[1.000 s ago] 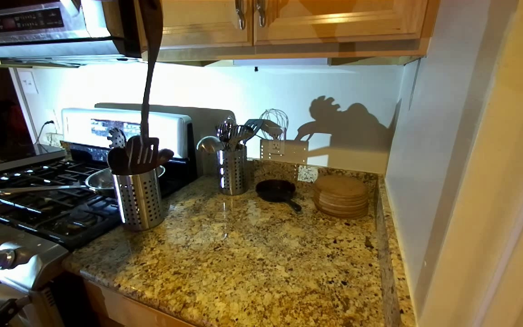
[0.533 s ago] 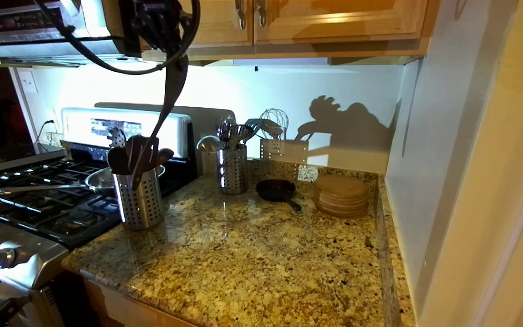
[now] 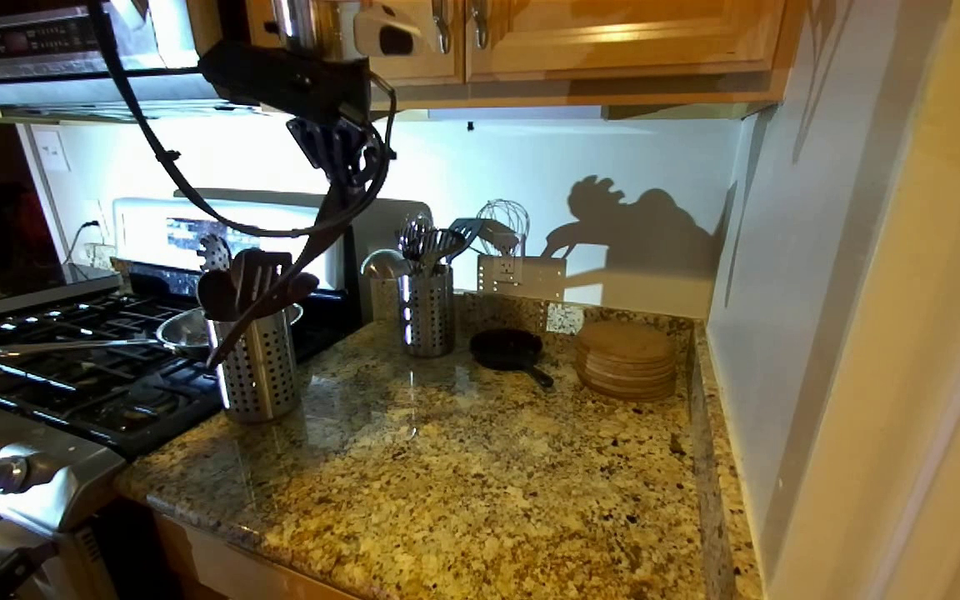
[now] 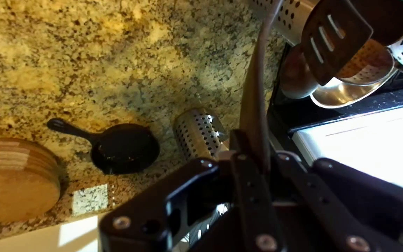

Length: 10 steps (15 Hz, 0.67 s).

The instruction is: Place the black spoon on the counter

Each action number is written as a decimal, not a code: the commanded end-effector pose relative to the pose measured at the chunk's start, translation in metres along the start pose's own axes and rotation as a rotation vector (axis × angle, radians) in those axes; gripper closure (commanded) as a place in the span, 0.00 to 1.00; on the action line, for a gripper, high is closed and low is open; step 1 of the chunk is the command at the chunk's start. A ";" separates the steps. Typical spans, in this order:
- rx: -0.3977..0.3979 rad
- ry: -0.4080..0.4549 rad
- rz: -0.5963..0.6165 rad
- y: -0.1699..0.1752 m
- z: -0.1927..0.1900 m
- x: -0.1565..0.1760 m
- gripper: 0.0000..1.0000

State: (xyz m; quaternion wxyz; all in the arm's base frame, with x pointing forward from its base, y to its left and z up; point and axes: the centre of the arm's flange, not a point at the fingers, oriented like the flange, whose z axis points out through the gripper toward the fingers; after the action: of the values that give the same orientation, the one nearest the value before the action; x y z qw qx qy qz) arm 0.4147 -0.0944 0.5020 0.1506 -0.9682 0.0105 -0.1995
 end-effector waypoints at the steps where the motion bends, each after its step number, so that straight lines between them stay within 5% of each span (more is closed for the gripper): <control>1: 0.081 0.008 0.049 0.025 0.038 -0.010 0.92; 10: 0.192 0.015 0.169 0.094 0.119 -0.057 0.92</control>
State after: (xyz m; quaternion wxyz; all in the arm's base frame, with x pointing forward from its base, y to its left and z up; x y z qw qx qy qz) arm 0.4124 -0.1335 0.3793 0.2455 -0.9497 0.0630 -0.1840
